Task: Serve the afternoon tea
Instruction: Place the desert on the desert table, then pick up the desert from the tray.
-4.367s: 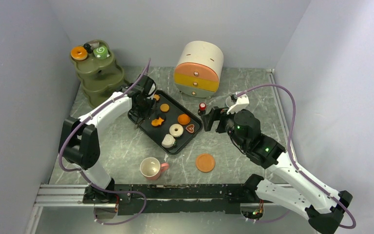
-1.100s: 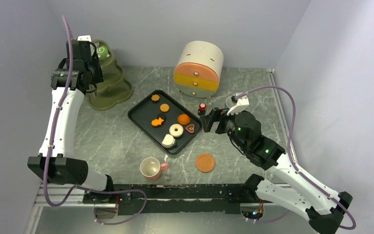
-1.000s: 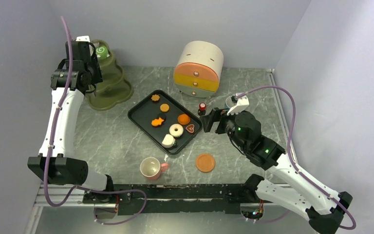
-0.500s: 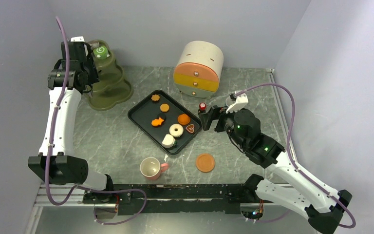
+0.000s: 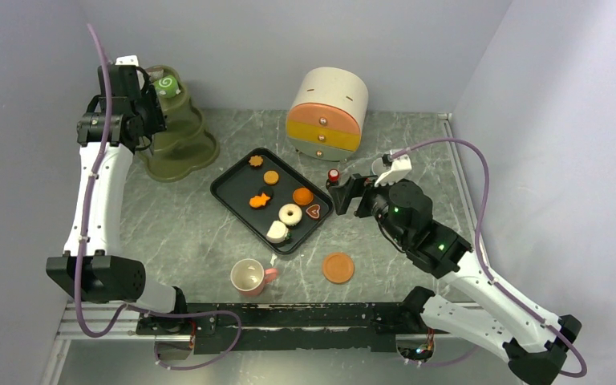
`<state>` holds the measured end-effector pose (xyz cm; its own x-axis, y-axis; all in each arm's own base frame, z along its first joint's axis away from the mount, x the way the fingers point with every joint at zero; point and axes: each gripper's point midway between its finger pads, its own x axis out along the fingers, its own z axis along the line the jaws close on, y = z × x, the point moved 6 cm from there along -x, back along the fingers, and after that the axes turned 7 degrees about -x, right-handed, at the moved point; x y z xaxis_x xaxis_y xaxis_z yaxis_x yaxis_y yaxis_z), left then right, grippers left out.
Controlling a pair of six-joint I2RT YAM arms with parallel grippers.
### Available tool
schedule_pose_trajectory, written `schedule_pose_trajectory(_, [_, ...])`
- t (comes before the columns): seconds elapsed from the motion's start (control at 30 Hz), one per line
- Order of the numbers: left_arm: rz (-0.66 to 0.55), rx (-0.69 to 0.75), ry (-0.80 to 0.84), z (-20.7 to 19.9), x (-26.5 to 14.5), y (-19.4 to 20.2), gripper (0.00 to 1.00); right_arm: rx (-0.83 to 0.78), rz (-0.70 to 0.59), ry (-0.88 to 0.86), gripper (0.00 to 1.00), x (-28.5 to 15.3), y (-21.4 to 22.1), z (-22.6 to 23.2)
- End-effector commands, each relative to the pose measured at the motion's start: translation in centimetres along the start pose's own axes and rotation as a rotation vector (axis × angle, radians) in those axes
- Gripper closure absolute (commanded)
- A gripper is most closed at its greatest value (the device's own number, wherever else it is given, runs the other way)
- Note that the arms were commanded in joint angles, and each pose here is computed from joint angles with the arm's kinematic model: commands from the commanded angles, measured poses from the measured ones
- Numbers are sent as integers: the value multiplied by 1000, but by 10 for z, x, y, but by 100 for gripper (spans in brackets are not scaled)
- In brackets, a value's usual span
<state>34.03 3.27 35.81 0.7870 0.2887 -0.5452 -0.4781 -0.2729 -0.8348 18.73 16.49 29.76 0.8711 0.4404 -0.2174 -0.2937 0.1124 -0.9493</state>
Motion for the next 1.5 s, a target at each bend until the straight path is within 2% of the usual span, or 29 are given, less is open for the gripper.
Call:
schedule_pose_trajectory(0.0, [-95,-35,82,-6,-20,-25,45,23,-34,-13,6,-4,-7,1])
schedule_pose_trajectory(0.23, [-111,-28,214,-18,-38,-29,47,38,-27,-8,6,-2,-6,1])
schedule_pose_trajectory(0.67, [11,63,409,-47,-54,9,51,44,6,-6,7,-1,-7,4])
schedule_pose_trajectory(0.93, [152,238,491,-94,-57,66,53,34,15,15,7,-3,-9,1])
schedule_pose_trajectory(1.17, [247,331,492,-115,-45,113,53,41,3,-3,7,-7,-13,3])
schedule_pose_trajectory(1.47, [452,503,509,-127,-37,185,53,34,13,26,7,-4,-10,0])
